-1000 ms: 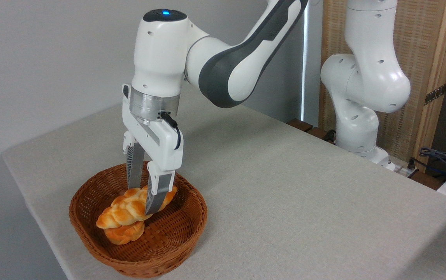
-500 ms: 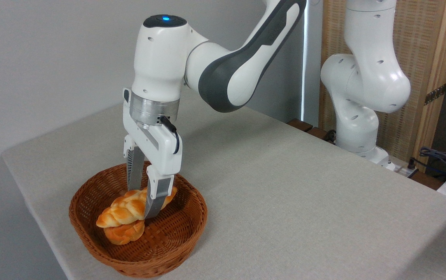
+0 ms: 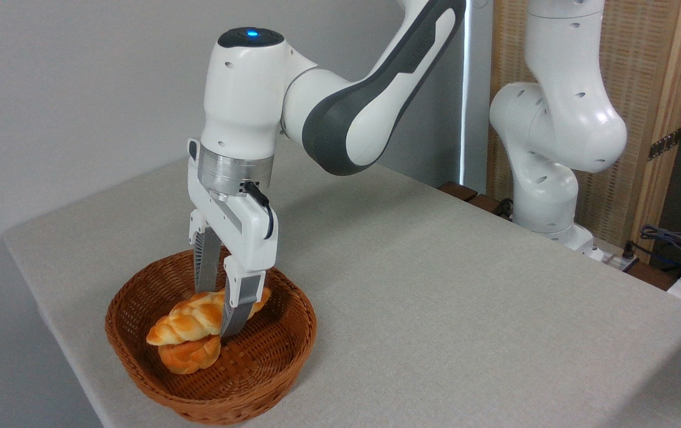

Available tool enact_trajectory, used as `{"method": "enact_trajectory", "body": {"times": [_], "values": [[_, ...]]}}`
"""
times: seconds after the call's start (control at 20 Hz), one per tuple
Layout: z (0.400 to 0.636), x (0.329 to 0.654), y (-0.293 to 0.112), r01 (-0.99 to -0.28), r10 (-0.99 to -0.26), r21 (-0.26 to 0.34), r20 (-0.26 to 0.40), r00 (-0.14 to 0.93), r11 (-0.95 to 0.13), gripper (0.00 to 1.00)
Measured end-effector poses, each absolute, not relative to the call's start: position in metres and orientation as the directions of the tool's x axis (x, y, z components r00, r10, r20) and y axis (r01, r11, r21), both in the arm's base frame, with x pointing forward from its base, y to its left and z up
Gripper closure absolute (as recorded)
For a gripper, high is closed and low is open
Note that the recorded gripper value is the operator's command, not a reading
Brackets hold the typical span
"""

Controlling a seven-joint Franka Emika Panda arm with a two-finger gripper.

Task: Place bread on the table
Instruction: 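Close the gripper fingers around the braided bread roll, then lift the braided roll out of the basket and carry it sideways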

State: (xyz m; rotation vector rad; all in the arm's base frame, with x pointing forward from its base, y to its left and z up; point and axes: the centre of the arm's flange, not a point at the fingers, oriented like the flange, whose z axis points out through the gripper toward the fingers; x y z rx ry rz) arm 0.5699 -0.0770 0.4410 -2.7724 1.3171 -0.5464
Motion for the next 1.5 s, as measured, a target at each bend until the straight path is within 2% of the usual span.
{"method": "enact_trajectory", "body": {"times": [0.1, 0.4, 0.85, 1.0, 1.25, 1.5], "values": [[0.441, 0.570, -0.077, -0.747, -0.756, -0.170, 0.302, 0.582, -0.643, 0.50], [0.441, 0.570, -0.077, -0.747, -0.756, -0.170, 0.302, 0.581, -0.643, 0.53], [0.442, 0.570, -0.077, -0.746, -0.754, -0.169, 0.305, 0.582, -0.644, 0.53], [0.443, 0.570, -0.077, -0.730, -0.727, -0.142, 0.333, 0.601, -0.669, 0.57], [0.446, 0.570, -0.077, -0.710, -0.693, -0.109, 0.365, 0.622, -0.695, 0.57], [0.463, 0.566, -0.076, -0.688, -0.649, -0.071, 0.413, 0.639, -0.723, 0.57]]}}
